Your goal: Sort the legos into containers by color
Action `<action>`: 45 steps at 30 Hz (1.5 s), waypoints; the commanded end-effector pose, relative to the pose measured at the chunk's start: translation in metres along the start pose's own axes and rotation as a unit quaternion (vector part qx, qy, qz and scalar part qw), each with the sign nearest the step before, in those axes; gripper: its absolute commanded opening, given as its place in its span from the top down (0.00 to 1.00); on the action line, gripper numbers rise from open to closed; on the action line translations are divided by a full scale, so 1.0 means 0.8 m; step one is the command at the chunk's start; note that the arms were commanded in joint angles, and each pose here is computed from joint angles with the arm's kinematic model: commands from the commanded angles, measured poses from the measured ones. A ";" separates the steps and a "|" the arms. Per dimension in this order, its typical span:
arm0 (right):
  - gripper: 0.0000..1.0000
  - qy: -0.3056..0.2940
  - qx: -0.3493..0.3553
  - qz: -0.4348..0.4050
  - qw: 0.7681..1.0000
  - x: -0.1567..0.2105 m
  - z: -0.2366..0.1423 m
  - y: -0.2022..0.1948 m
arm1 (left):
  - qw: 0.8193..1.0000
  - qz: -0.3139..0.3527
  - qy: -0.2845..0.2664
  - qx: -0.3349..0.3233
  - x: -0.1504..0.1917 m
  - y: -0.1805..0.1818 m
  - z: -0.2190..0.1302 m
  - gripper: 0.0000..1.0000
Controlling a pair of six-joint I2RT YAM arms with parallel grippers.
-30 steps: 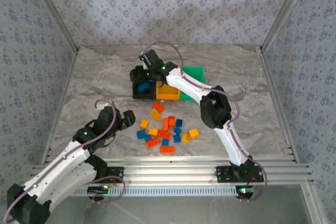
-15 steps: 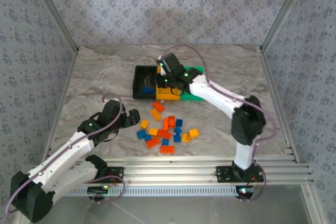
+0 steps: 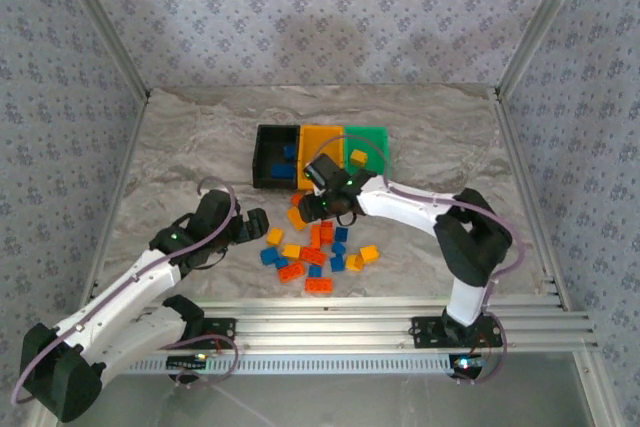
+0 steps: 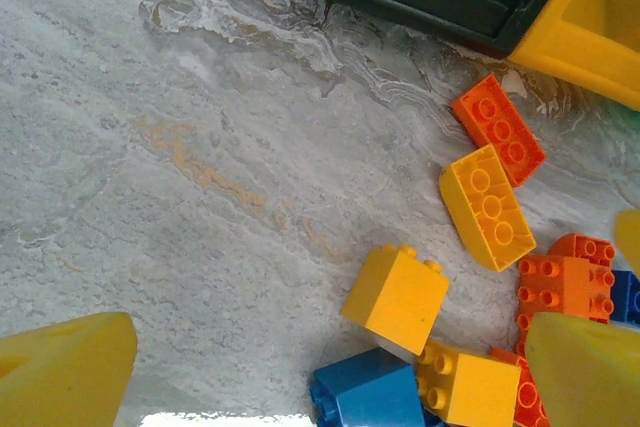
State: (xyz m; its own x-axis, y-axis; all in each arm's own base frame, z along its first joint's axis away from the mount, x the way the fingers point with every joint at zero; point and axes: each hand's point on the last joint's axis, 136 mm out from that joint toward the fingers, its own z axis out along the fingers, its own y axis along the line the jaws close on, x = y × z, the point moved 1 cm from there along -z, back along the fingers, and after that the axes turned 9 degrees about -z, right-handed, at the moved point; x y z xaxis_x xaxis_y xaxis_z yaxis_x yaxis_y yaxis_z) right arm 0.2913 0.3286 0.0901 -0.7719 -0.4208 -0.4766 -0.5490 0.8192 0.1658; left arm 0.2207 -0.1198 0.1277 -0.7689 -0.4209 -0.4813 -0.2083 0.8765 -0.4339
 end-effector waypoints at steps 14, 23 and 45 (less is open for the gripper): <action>0.46 0.043 -0.010 -0.019 0.999 0.009 0.044 0.037 | 1.000 -0.018 -0.008 -0.009 0.003 0.024 -0.004 0.00; 0.48 0.077 0.027 -0.033 0.996 0.030 0.056 0.037 | 1.000 -0.024 -0.010 -0.012 0.003 0.029 -0.004 0.00; 0.64 0.083 0.048 -0.042 0.994 0.017 0.070 0.045 | 1.000 -0.030 -0.007 -0.007 0.004 0.028 -0.006 0.01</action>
State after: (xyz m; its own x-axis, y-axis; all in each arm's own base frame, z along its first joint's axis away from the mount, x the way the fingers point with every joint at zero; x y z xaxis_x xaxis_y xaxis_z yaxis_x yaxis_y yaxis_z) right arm 0.2837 0.3745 0.0366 -0.7677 -0.5426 -0.3410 -0.5900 0.8062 0.0453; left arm 0.2131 -0.1006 0.1193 -0.7440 -0.4662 -0.4787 -0.2566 0.8608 -0.4395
